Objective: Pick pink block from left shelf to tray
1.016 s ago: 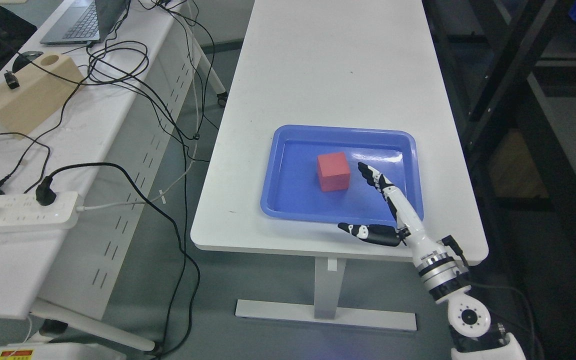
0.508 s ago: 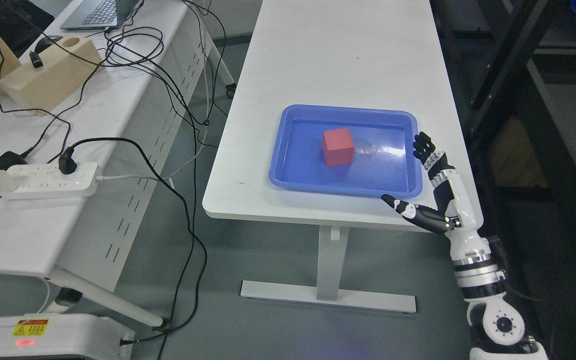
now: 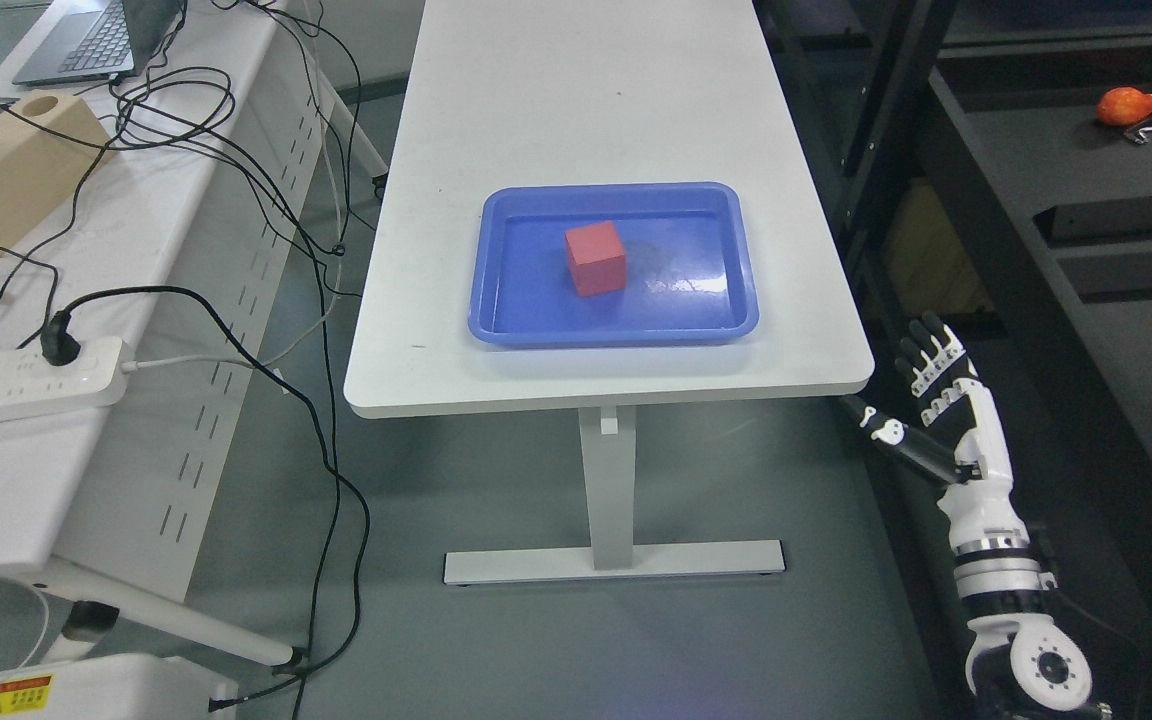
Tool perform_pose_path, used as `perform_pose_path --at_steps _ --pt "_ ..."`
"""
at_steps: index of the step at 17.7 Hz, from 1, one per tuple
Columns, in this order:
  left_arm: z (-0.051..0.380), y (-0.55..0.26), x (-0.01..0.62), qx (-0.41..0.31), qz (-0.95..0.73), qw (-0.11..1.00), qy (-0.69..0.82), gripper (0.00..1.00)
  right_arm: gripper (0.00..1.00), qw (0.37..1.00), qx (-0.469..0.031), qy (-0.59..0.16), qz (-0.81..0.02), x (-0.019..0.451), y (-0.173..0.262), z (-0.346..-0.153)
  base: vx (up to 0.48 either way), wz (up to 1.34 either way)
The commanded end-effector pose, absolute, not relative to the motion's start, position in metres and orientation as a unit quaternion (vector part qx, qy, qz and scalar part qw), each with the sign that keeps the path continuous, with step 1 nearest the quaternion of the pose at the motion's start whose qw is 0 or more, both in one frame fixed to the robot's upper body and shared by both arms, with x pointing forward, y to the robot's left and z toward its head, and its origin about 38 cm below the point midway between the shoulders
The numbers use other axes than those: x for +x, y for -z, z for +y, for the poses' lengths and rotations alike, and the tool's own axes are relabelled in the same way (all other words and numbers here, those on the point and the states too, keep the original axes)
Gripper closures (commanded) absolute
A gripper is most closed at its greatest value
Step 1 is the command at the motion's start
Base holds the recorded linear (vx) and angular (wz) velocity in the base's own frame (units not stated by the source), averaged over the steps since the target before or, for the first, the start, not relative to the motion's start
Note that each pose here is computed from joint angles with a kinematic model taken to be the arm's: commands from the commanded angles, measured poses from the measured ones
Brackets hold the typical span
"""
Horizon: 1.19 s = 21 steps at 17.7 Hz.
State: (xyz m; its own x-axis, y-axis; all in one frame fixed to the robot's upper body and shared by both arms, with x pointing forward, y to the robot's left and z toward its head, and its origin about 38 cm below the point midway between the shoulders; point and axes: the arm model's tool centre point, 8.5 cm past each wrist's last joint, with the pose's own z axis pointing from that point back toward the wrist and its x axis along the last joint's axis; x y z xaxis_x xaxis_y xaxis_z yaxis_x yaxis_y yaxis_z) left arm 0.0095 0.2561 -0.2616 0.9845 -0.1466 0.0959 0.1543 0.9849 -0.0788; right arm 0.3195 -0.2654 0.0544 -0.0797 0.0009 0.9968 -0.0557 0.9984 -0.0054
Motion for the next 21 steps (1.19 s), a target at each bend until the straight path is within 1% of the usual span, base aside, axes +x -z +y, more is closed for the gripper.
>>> perform_pose_path --at_steps 1,3,5,9,11,17,20,21 --pt "0.266 0.261 0.027 -0.035 -0.062 0.994 0.078 0.00 0.00 0.699 -0.032 -0.071 -0.711 0.290 -0.032 -0.280 -0.114 -0.13" --pt "0.266 0.261 0.027 -0.035 -0.062 0.994 0.078 0.00 0.00 0.684 -0.032 -0.078 -0.725 0.278 -0.030 -0.279 -0.135 -0.05" --pt "0.266 0.261 0.027 -0.035 -0.062 0.994 0.078 0.00 0.00 0.693 -0.028 -0.079 -0.716 0.274 -0.022 -0.278 -0.140 0.01" --pt "0.266 0.261 0.027 -0.035 -0.062 0.994 0.078 0.00 0.00 0.733 0.000 -0.086 -0.674 0.267 0.007 -0.261 -0.144 0.06" --pt "0.266 0.261 0.027 -0.035 -0.062 0.994 0.078 0.00 0.00 0.736 0.004 -0.089 -0.671 0.267 0.008 -0.257 -0.160 0.09" --pt "0.266 0.261 0.027 -0.035 -0.062 0.994 0.078 0.00 0.00 0.724 0.003 -0.088 -0.684 0.271 0.004 -0.255 -0.122 0.11" --pt "0.266 0.261 0.027 -0.035 -0.062 0.994 0.078 0.00 0.00 0.719 0.021 -0.088 -0.689 0.281 0.000 -0.232 -0.065 0.06" --pt "0.266 0.261 0.027 -0.035 -0.062 0.994 0.078 0.00 0.00 0.723 0.016 -0.070 -0.687 0.284 0.000 -0.232 -0.030 0.02"
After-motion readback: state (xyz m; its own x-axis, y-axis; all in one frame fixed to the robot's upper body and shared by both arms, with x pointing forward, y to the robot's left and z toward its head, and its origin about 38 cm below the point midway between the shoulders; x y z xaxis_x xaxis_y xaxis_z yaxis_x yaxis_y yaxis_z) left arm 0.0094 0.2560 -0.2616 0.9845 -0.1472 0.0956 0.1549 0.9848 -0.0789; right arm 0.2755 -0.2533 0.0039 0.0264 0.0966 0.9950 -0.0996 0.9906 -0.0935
